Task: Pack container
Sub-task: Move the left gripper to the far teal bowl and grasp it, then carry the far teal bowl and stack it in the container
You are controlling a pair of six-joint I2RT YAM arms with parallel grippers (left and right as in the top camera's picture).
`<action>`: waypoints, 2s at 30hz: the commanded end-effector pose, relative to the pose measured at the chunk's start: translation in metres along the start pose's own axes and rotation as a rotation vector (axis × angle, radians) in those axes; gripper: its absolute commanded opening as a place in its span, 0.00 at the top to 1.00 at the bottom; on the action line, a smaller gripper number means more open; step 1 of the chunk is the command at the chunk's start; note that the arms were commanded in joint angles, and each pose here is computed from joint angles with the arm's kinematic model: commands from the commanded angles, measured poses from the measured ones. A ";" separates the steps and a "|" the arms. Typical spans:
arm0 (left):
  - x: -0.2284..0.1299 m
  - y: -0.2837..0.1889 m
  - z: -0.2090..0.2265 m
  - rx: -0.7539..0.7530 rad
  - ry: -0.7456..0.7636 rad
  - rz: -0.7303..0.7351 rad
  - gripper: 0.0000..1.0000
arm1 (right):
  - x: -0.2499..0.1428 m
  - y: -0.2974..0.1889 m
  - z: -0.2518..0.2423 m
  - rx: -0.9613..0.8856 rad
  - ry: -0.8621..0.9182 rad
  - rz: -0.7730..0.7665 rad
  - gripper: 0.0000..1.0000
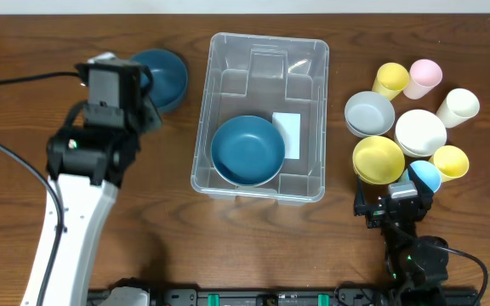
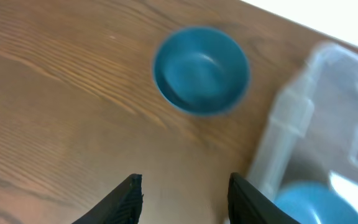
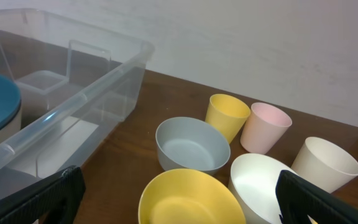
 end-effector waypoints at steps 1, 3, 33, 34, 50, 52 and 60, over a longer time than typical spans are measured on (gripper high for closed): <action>0.014 0.026 0.013 0.068 -0.073 -0.014 0.53 | -0.001 0.000 0.000 -0.007 -0.011 0.003 0.01; 0.021 0.045 0.015 0.073 -0.120 -0.014 0.52 | -0.001 0.000 0.000 -0.007 -0.011 0.003 0.01; -0.032 0.271 0.020 -0.118 -0.409 0.319 0.94 | -0.001 0.000 0.000 -0.007 -0.011 0.003 0.01; -0.033 0.270 0.021 -0.116 -0.408 0.323 0.94 | -0.001 0.000 0.000 -0.007 -0.011 0.003 0.01; 0.030 0.136 0.066 -0.124 -0.387 0.126 0.94 | -0.001 0.000 0.000 -0.007 -0.011 0.003 0.01; 0.034 0.104 0.062 -0.145 -0.365 0.089 0.94 | -0.001 0.000 0.000 -0.007 -0.011 0.003 0.01; 0.000 0.018 0.015 -0.244 -0.149 0.171 0.94 | -0.001 0.000 0.000 -0.007 -0.011 0.003 0.01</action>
Point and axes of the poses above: each gripper's point midway between its finger pads, its own y axis out along the fingers, its own z axis along the line the jaws close on, x = y × z, the point moved 8 cm from there along -y, back along the fingers, and after that the axes turned 8 degrees about y, right-handed, at the moved point
